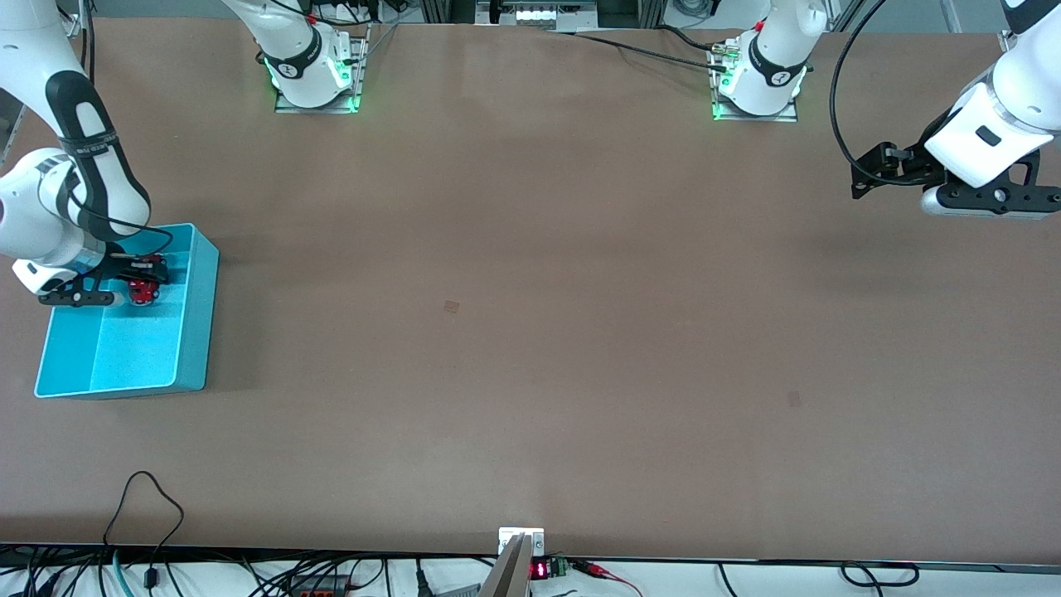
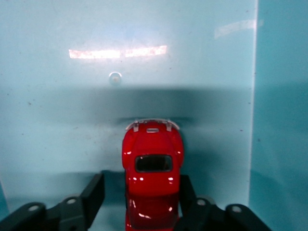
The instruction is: Wind red beetle toy and store in blue box
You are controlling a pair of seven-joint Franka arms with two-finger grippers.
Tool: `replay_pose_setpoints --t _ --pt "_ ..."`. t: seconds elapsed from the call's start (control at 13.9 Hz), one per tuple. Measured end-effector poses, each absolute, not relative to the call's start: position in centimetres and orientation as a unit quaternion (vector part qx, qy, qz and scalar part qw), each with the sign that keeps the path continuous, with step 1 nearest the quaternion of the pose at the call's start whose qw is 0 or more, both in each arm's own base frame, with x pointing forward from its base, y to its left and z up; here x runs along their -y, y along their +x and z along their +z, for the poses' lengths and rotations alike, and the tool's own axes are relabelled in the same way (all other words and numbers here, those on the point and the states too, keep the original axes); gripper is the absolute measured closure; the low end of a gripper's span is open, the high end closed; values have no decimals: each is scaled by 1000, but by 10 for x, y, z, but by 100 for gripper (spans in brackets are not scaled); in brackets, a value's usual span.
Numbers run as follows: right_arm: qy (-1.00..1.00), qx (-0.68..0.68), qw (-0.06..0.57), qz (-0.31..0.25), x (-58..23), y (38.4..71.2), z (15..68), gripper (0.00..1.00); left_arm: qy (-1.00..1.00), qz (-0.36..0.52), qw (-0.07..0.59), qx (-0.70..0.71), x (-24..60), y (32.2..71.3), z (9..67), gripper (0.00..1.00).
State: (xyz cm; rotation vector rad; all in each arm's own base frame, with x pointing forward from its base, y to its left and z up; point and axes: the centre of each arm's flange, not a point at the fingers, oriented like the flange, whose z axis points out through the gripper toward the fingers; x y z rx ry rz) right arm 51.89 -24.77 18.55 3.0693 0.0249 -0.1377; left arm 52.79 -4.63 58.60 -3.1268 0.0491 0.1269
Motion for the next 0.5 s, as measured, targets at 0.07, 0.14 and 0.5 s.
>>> replay_pose_setpoints --t 0.07,0.14,0.5 --pt "998 -8 34 -45 247 519 185 12 -999 41 6 -16 46 528 586 0" --pt "998 -8 35 -43 247 520 186 1 -999 41 6 -16 46 528 586 0" --pt "999 -16 25 -22 237 540 256 0 -999 41 6 -16 46 528 586 0"
